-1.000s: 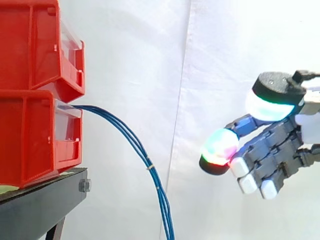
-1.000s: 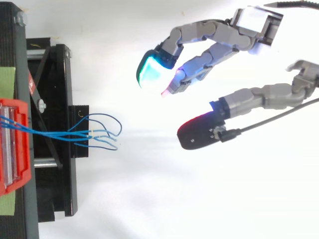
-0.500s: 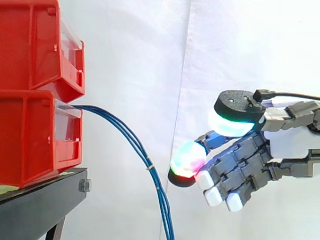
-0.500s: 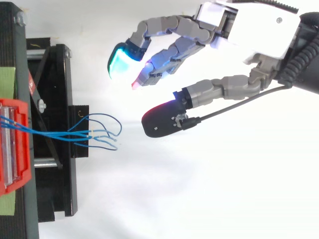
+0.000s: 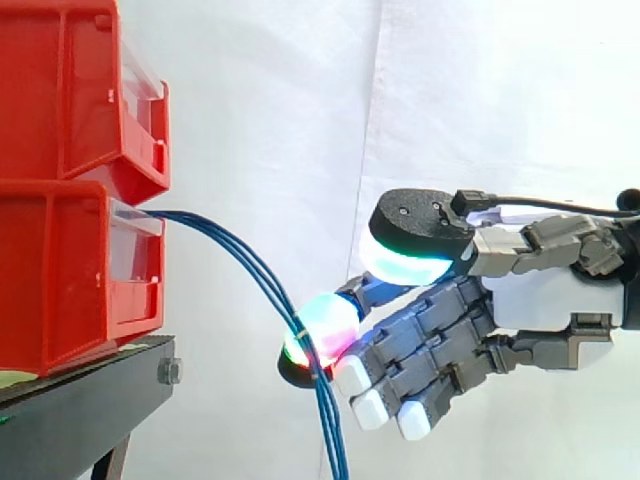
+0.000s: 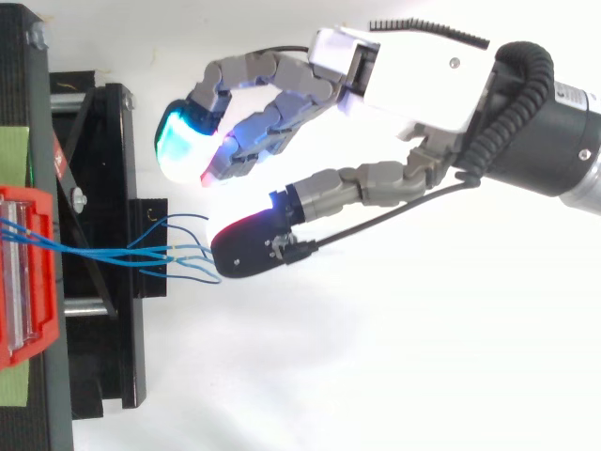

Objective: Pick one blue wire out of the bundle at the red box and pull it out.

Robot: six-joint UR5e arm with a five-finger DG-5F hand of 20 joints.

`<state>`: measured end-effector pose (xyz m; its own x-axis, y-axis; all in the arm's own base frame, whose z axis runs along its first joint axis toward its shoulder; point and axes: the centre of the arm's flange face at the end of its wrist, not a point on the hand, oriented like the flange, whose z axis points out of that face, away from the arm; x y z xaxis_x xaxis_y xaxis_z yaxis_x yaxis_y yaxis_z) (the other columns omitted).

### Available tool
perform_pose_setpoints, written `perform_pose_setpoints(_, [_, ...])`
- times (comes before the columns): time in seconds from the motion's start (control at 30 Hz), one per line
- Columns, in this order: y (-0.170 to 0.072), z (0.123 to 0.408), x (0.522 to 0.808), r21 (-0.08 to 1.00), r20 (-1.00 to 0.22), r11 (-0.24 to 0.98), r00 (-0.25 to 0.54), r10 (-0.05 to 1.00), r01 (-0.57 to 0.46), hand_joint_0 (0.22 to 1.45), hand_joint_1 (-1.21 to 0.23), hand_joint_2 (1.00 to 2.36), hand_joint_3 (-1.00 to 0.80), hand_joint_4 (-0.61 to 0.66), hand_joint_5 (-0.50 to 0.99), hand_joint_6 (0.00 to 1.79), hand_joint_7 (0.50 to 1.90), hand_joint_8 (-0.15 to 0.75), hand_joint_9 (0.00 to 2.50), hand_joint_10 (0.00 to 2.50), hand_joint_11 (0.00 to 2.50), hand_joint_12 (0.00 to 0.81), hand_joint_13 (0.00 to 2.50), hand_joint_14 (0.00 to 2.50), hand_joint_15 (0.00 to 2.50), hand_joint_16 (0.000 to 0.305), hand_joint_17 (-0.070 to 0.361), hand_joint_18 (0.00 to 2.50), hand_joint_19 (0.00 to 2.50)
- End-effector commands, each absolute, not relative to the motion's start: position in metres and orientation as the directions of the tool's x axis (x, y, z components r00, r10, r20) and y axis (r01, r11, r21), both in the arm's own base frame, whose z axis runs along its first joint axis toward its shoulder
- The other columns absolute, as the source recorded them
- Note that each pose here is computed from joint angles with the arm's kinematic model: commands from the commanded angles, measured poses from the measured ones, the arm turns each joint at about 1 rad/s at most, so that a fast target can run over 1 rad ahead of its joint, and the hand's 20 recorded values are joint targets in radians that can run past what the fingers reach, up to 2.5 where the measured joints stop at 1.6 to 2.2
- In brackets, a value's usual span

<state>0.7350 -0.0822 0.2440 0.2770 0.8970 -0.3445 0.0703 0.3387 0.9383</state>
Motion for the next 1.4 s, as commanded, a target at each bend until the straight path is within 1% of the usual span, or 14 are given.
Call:
perform_pose_setpoints(0.0, [-0.075,0.245,0.738,0.933,-0.358,0.356,0.275,0.892,0.058,0.57,-0.67,1.00,-0.46,0.44,-0.12,0.50,0.96,0.363,0.87,0.01,0.36,0.438,0.91,0.01,0.41,0.057,0.127,0.86,0.48])
perform_pose_setpoints(0.13, [-0.070,0.244,0.738,0.933,-0.358,0.357,0.268,0.894,0.056,0.57,-0.67,1.00,-0.46,0.43,-0.12,0.50,0.95,0.360,0.87,0.01,0.37,0.439,0.92,0.01,0.42,0.057,0.127,0.86,0.47])
perform_pose_setpoints(0.17, [-0.068,0.238,0.739,0.932,-0.360,0.357,0.262,0.895,0.063,0.57,-0.67,1.00,-0.46,0.44,-0.12,0.50,0.95,0.362,0.87,0.01,0.37,0.440,0.92,0.01,0.42,0.057,0.128,0.86,0.48])
perform_pose_setpoints(0.2, [-0.068,0.238,0.739,0.932,-0.360,0.357,0.262,0.895,0.063,0.57,-0.67,1.00,-0.46,0.44,-0.12,0.50,0.95,0.361,0.87,0.01,0.37,0.439,0.92,0.02,0.42,0.057,0.127,0.86,0.48])
perform_pose_setpoints(0.27, [-0.062,0.226,0.748,0.935,-0.351,0.352,0.264,0.899,0.045,0.57,-0.67,1.00,-0.45,0.44,-0.12,0.50,0.95,0.361,0.87,0.01,0.37,0.437,0.92,0.01,0.42,0.057,0.127,0.86,0.48])
perform_pose_setpoints(0.3, [-0.062,0.230,0.750,0.936,-0.345,0.349,0.265,0.900,0.034,0.58,-0.67,1.00,-0.46,0.44,-0.12,0.50,0.95,0.363,0.87,0.01,0.37,0.438,0.92,0.01,0.42,0.057,0.128,0.86,0.48])
perform_pose_setpoints(0.4, [-0.059,0.224,0.752,0.936,-0.346,0.349,0.264,0.900,0.035,0.58,-0.67,1.00,-0.45,0.44,-0.12,0.50,0.96,0.363,0.87,0.01,0.37,0.439,0.92,0.02,0.42,0.057,0.127,0.86,0.48])
perform_pose_setpoints(0.6, [-0.058,0.225,0.753,0.937,-0.342,0.347,0.266,0.901,0.031,0.59,-0.67,1.01,-0.43,0.44,-0.12,0.50,0.96,0.362,0.87,0.01,0.37,0.439,0.92,0.02,0.42,0.057,0.127,0.86,0.48])
perform_pose_setpoints(0.87, [-0.056,0.226,0.754,0.936,-0.346,0.352,0.264,0.901,0.025,0.60,-0.69,1.01,-0.40,0.41,-0.12,0.50,1.05,0.356,0.86,0.01,0.37,0.436,0.92,0.01,0.42,0.056,0.126,0.86,0.47])
perform_pose_setpoints(1.03, [-0.053,0.226,0.754,0.936,-0.345,0.353,0.264,0.901,0.021,0.60,-0.69,1.01,-0.41,0.41,-0.12,0.50,1.06,0.358,0.86,0.01,0.38,0.435,0.92,0.01,0.42,0.056,0.126,0.86,0.47])
perform_pose_setpoints(1.1, [-0.053,0.218,0.756,0.936,-0.345,0.350,0.264,0.901,0.027,0.60,-0.69,1.01,-0.40,0.41,-0.11,0.50,1.06,0.359,0.86,0.01,0.37,0.433,0.92,0.01,0.42,0.056,0.126,0.87,0.47])
perform_pose_setpoints(1.2, [-0.053,0.214,0.761,0.938,-0.336,0.347,0.272,0.901,0.009,0.60,-0.69,1.01,-0.41,0.40,-0.11,0.50,1.08,0.357,0.87,0.01,0.38,0.435,0.92,0.01,0.42,0.056,0.126,0.86,0.47])
perform_pose_setpoints(1.3, [-0.053,0.217,0.762,0.938,-0.333,0.347,0.278,0.901,-0.002,0.61,-0.69,1.01,-0.40,0.37,-0.11,0.50,1.15,0.358,0.87,0.01,0.38,0.435,0.92,0.01,0.41,0.056,0.126,0.87,0.47])
perform_pose_setpoints(1.37, [-0.052,0.217,0.763,0.938,-0.333,0.347,0.277,0.902,-0.002,0.61,-0.70,1.01,-0.38,0.34,-0.10,0.50,1.22,0.360,0.87,0.01,0.39,0.433,0.93,0.01,0.42,0.056,0.126,0.87,0.47])
